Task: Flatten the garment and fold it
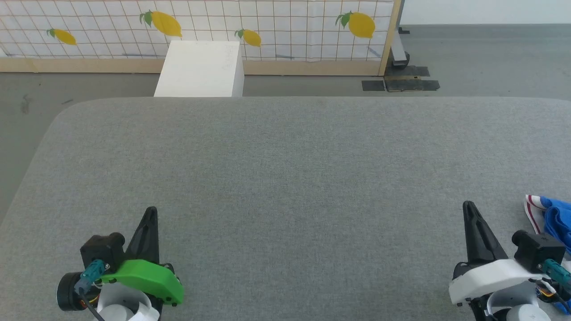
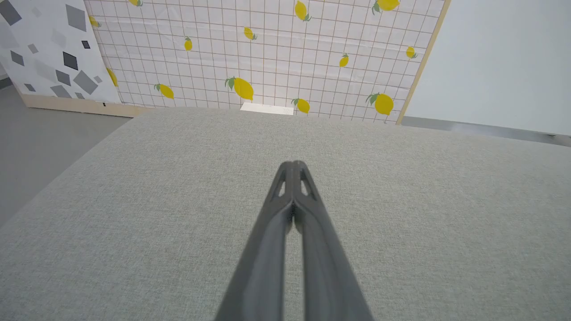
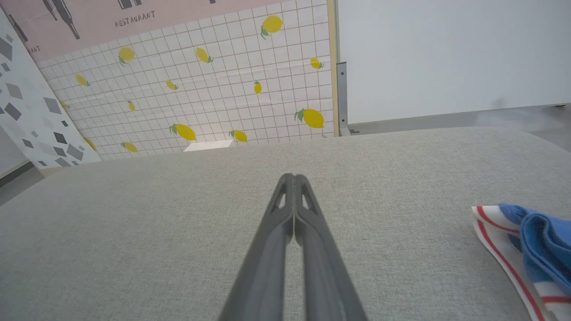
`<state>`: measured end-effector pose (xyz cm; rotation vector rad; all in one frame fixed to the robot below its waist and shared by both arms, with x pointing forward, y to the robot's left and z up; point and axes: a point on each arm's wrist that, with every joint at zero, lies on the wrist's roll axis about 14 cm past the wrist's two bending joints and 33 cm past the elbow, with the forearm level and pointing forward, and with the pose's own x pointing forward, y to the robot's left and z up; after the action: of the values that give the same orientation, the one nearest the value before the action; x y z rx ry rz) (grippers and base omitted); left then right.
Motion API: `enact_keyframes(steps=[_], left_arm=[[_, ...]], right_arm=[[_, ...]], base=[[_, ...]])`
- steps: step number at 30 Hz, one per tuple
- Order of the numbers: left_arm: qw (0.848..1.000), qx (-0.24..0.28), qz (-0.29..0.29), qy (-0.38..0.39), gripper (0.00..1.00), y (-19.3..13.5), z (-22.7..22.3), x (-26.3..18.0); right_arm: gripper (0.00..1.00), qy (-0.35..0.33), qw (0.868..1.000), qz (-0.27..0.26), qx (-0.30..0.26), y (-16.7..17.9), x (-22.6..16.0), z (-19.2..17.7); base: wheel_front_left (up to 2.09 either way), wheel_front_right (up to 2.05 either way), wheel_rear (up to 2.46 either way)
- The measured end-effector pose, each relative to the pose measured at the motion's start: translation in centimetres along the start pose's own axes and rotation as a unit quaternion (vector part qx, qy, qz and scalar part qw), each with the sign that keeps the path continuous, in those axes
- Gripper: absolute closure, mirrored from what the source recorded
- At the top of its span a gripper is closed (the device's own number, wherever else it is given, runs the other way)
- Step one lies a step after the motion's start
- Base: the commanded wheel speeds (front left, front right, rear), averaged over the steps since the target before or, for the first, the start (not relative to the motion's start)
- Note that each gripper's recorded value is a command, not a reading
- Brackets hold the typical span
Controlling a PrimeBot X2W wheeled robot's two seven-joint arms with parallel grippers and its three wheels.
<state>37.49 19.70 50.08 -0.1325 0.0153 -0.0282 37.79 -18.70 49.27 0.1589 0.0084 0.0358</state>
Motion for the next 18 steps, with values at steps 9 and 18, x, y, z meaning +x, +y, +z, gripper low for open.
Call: enact_keyframes(steps=[9, 18], left_arm=[[1.0, 0.0, 0.0, -0.002, 1.0, -0.22, 0.26, 0.14], [1.0, 0.008, -0.005, -0.008, 1.0, -0.75, 0.67, 0.28]], right_arm=[[1.0, 0.001, 1.0, 0.003, -0.004, 0.17, -0.01, 0.16], [1.0, 0.001, 1.0, 0.008, -0.01, 0.45, 0.0, 0.37]], base=[[0.0, 0.0, 0.0], [0.0, 0.0, 0.0]])
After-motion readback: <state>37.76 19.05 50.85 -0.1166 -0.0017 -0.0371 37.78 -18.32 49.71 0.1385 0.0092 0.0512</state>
